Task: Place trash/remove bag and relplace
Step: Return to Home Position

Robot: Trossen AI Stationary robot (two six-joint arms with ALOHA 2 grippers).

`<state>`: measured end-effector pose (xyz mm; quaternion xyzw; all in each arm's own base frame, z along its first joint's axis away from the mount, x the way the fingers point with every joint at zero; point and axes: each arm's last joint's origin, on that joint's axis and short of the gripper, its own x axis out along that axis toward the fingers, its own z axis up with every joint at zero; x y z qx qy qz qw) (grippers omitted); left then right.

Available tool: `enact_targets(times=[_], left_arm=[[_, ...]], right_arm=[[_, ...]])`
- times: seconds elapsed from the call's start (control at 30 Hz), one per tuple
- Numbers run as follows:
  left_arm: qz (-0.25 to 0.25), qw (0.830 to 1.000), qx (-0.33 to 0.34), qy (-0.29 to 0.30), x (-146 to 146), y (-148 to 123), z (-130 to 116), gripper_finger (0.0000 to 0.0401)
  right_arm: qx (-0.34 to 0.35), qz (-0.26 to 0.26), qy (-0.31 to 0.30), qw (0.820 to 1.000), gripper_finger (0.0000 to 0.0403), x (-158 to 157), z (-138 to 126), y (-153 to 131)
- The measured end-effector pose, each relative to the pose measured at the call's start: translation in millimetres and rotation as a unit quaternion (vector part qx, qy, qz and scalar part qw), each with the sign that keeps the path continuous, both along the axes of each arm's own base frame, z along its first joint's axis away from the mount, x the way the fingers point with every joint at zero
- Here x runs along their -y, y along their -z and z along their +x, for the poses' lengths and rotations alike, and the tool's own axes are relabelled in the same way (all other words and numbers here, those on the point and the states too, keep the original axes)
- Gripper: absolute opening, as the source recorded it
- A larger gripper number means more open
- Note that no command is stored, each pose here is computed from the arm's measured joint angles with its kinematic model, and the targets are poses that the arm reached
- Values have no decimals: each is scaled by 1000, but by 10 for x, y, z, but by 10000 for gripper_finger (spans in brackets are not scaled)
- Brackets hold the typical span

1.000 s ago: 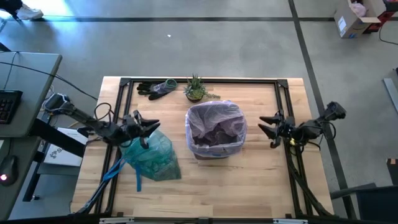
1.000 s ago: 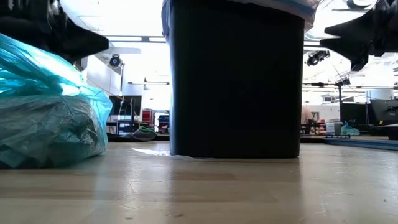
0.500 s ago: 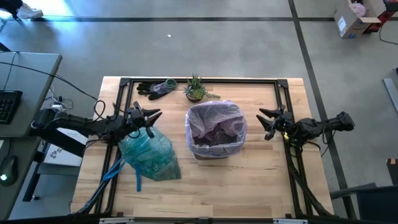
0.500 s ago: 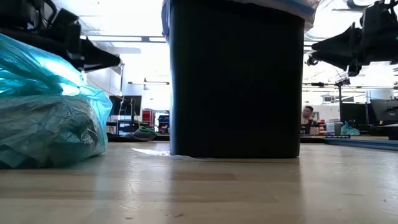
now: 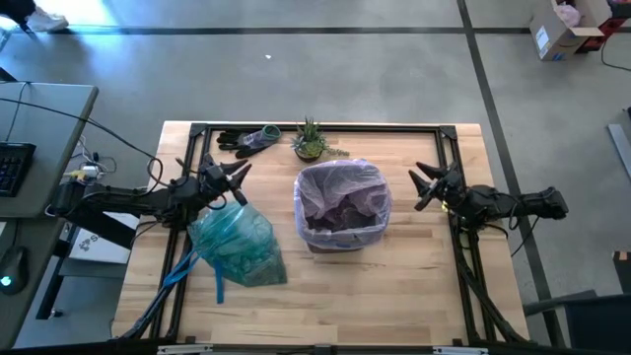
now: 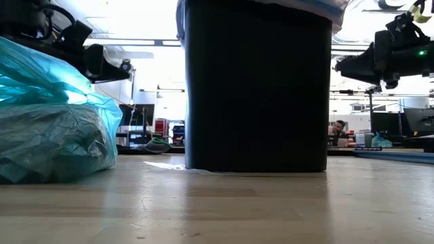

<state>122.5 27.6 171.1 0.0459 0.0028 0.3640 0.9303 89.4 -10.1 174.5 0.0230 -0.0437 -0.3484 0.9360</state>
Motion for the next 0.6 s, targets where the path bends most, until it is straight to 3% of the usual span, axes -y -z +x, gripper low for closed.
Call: enact_targets(times=[0.6], left_arm=[[-33,993,-114,0,4,243,-22,65]], right_arm=[[-1,15,-4,1000,165,-2,4,29]])
